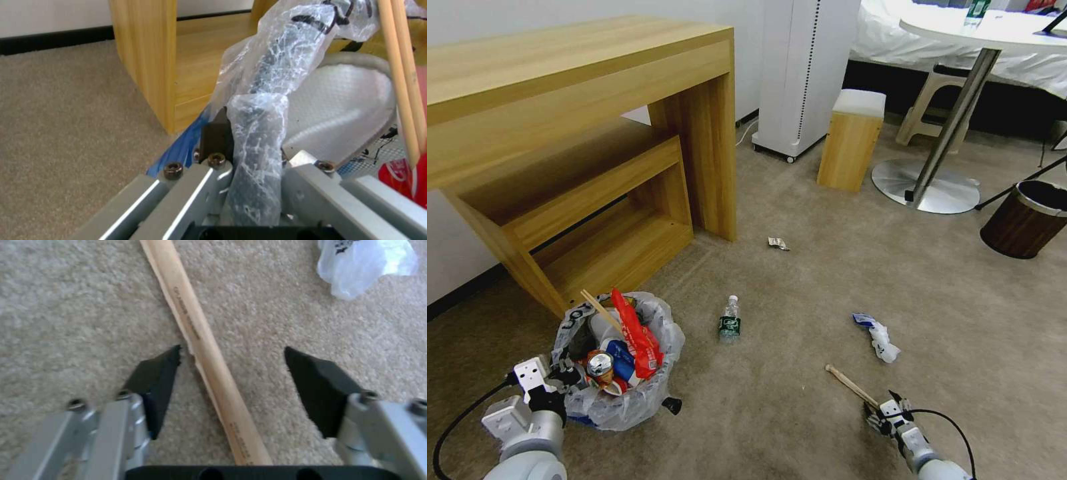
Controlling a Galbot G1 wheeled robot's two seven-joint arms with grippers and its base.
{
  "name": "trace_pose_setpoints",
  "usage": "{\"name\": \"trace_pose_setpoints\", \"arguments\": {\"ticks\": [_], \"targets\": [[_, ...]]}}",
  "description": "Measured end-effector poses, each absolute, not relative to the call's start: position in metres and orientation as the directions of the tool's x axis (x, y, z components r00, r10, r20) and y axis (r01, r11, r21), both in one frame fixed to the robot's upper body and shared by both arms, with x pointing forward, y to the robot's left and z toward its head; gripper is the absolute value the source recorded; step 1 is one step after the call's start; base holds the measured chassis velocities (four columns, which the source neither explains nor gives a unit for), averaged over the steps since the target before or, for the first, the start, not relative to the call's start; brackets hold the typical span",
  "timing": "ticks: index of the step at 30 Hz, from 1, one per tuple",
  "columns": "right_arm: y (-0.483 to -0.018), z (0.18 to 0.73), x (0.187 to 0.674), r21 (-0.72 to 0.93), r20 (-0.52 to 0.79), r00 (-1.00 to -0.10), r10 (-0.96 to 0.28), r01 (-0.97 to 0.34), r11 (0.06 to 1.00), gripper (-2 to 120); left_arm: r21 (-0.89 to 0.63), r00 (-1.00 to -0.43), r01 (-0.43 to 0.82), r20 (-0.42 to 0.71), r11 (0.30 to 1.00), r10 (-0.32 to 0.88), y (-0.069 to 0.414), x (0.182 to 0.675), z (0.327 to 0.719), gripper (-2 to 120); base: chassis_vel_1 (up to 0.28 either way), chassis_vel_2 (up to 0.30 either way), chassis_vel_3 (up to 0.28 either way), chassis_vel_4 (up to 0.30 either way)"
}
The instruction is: Pick up the trash bin and place the garbage on the floor into it.
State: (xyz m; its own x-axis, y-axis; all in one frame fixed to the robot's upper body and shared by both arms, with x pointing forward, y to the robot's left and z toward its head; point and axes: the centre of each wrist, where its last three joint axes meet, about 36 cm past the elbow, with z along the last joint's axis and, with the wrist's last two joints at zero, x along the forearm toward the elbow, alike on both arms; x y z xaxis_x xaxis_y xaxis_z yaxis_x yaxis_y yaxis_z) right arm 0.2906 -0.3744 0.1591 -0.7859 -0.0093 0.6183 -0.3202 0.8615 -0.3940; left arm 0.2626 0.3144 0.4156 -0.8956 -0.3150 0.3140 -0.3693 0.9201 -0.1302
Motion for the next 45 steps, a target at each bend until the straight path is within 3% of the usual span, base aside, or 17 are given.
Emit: {"name": "trace_pose_setpoints", "arguments": {"ticks": [5, 17, 26, 35, 41, 42, 45], "targets": [[-0.374, 0.157, 0.289, -0.392, 0.620, -0.784, -0.015, -0.326, 0.860, 47, -0.139, -0.898, -0.366, 0.310, 0.920, -0.311, 0.314, 0.263, 0.417, 1, 0.000, 0.000, 0.000, 0.000], [-0.375, 0.152, 0.285, -0.399, 0.620, -0.784, -0.013, -0.330, 0.856, 0, -0.151, -0.904, -0.361, 0.300, 0.920, -0.306, 0.313, 0.263, 0.421, 1, 0.000, 0.000, 0.000, 0.000], [-0.368, 0.174, 0.294, -0.318, 0.569, -0.818, -0.082, -0.311, 0.896, 0, -0.145, -0.901, -0.365, 0.305, 0.919, -0.310, 0.315, 0.264, 0.418, 1, 0.000, 0.000, 0.000, 0.000], [-0.327, 0.263, 0.346, -0.159, 0.272, -0.899, -0.344, -0.395, 0.905, 0, -0.143, -0.899, -0.365, 0.312, 0.920, -0.308, 0.315, 0.265, 0.414, 1, 0.000, 0.000, 0.000, 0.000], [-0.257, 0.335, 0.402, -0.100, -0.022, -0.830, -0.557, -0.553, 0.827, 0, -0.139, -0.901, -0.357, 0.312, 0.924, -0.301, 0.310, 0.264, 0.416, 1, 0.000, 0.000, 0.000, 0.000], [-0.257, 0.335, 0.402, -0.100, -0.022, -0.830, -0.557, -0.553, 0.827, 0, -0.139, -0.901, -0.357, 0.312, 0.924, -0.301, 0.310, 0.264, 0.416, 1, 0.000, 0.000, 0.000, 0.000], [-0.203, 0.391, 0.442, -0.062, -0.197, -0.743, -0.639, -0.641, 0.765, 0, -0.139, -0.904, -0.351, 0.310, 0.926, -0.296, 0.307, 0.263, 0.420, 1, 0.000, 0.000, 0.000, 0.000]]}}
